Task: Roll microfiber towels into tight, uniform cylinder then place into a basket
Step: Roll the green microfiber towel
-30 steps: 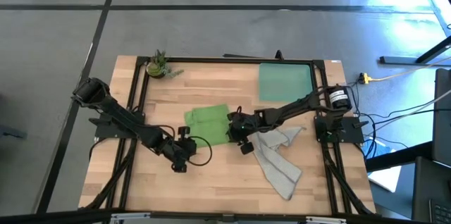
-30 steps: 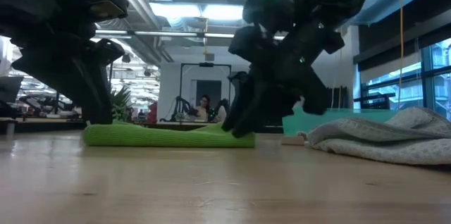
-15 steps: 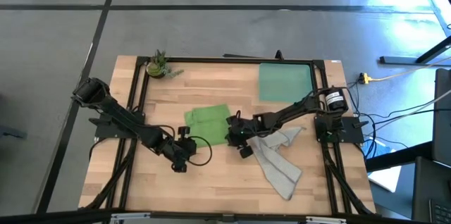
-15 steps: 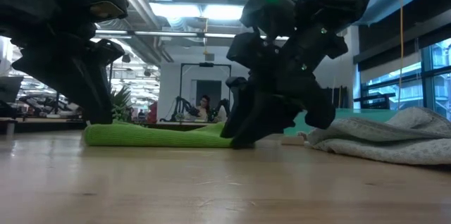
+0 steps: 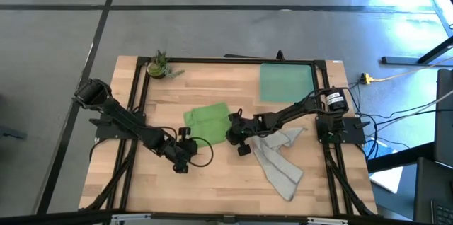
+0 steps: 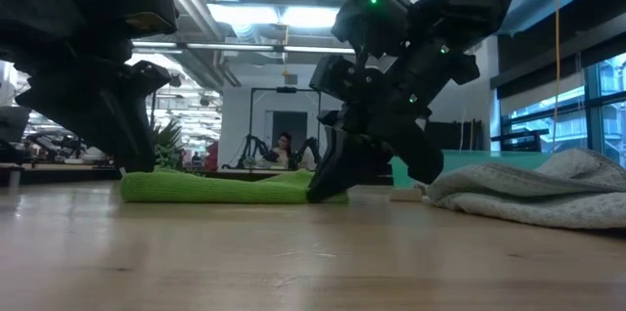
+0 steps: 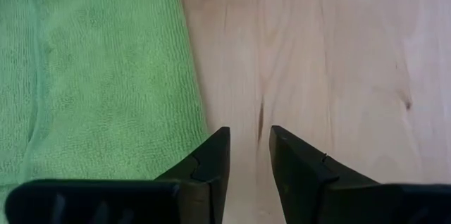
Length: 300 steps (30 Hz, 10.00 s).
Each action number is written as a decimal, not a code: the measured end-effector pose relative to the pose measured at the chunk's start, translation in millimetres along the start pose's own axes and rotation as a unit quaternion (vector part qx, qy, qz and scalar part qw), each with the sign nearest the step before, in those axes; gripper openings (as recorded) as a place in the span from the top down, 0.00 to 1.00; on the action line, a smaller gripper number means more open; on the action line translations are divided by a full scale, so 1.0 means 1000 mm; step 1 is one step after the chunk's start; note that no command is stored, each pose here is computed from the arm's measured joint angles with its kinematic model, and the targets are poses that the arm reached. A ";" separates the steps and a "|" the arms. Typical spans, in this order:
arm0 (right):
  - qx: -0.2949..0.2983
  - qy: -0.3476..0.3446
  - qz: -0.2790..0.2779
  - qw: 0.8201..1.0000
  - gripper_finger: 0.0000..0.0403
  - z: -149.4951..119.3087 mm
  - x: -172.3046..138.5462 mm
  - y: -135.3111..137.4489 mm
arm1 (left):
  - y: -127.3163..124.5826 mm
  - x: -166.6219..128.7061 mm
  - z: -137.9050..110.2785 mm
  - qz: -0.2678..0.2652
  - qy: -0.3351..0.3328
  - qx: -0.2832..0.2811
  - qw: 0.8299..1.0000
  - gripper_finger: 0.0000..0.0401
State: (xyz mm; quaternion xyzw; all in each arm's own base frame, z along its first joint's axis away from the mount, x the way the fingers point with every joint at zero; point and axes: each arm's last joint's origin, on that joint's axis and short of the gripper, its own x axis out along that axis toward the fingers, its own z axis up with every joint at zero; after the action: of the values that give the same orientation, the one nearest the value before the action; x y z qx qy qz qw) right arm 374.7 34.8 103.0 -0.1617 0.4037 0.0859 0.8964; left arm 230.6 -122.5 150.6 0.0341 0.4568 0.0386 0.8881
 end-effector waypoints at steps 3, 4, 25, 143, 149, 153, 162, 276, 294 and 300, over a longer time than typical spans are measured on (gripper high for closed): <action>0.001 -0.001 0.001 1.000 0.98 0.000 0.000 0.000 | 0.000 0.000 0.001 0.008 -0.007 -0.007 1.000 0.76; 0.001 -0.001 0.002 1.000 0.98 0.000 0.000 0.000 | 0.000 0.000 0.001 0.009 -0.006 -0.013 1.000 0.76; 0.071 -0.030 0.081 0.994 1.00 0.011 -0.008 -0.013 | 0.003 0.000 0.002 0.034 -0.017 -0.018 0.999 0.70; 0.250 0.000 0.004 0.968 0.78 0.023 -0.028 -0.111 | 0.158 0.061 0.007 0.165 0.122 0.035 0.978 0.71; 0.216 0.023 -0.086 0.972 0.63 0.021 -0.031 -0.116 | 0.157 0.061 0.006 0.163 0.125 0.036 0.978 0.71; 0.220 0.022 -0.090 0.971 0.60 0.026 -0.044 -0.119 | 0.157 0.061 0.006 0.159 0.126 0.037 0.978 0.71; 0.202 0.022 -0.013 0.979 0.59 0.039 -0.072 -0.105 | 0.159 0.062 0.005 0.157 0.127 0.033 0.979 0.71; 0.089 0.103 0.086 0.987 0.59 0.032 -0.024 -0.039 | 0.057 0.036 -0.002 0.097 0.086 -0.045 0.991 0.71; -0.073 0.075 0.084 0.991 0.59 0.050 -0.028 -0.001 | 0.058 0.037 -0.003 0.099 0.089 -0.043 0.990 0.71; -0.097 0.065 0.039 0.992 0.59 0.058 -0.035 -0.002 | 0.058 0.037 -0.004 0.099 0.090 -0.043 0.990 0.71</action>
State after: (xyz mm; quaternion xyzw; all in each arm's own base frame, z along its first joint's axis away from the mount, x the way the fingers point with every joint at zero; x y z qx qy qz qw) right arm 392.2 52.6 165.8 -0.2372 0.4569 0.1491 0.8442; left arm 246.9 -61.5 124.4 0.0376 0.5269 0.1490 0.8359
